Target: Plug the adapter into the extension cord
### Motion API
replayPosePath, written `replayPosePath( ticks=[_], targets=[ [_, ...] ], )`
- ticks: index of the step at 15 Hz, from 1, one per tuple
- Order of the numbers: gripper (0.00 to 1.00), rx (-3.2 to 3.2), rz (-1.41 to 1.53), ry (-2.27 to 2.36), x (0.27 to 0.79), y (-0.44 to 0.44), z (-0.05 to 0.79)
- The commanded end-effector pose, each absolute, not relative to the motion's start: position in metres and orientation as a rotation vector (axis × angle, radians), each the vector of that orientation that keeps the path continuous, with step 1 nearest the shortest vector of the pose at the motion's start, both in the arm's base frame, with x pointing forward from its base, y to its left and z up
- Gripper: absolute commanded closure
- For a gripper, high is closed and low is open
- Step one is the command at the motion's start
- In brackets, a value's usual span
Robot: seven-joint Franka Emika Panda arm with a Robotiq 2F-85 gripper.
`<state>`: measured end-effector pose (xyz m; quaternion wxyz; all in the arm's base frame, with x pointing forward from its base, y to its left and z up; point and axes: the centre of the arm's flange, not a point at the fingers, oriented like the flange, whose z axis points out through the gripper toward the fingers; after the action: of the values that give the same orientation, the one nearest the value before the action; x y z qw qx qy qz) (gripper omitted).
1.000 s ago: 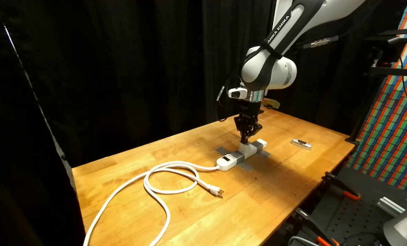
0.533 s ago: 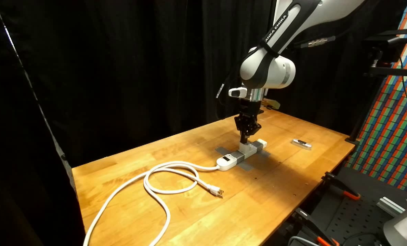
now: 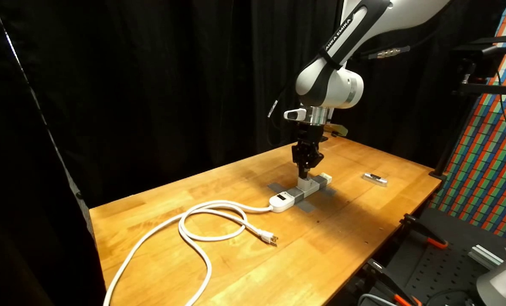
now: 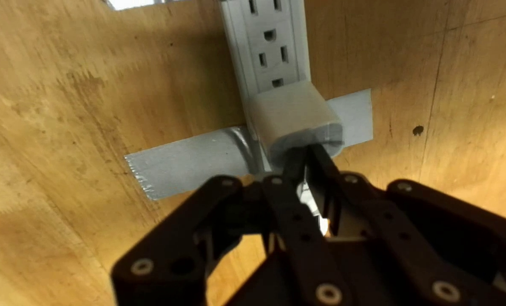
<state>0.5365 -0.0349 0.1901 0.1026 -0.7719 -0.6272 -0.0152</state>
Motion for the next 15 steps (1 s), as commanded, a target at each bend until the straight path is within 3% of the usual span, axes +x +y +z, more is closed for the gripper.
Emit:
replayPosePath(
  ticks=[1, 10, 12, 15],
  targets=[
    [0.89, -2.238, -0.014, -1.789, 0.536, -0.049, 0.155],
    [0.89, -2.271, -0.05, -1.759, 0.547, -0.055, 0.18],
    [0.64, -2.298, -0.088, -1.766, 0.551, -0.053, 0.2],
    [0.42, -2.341, -0.169, -1.803, 0.559, -0.05, 0.234]
  ],
)
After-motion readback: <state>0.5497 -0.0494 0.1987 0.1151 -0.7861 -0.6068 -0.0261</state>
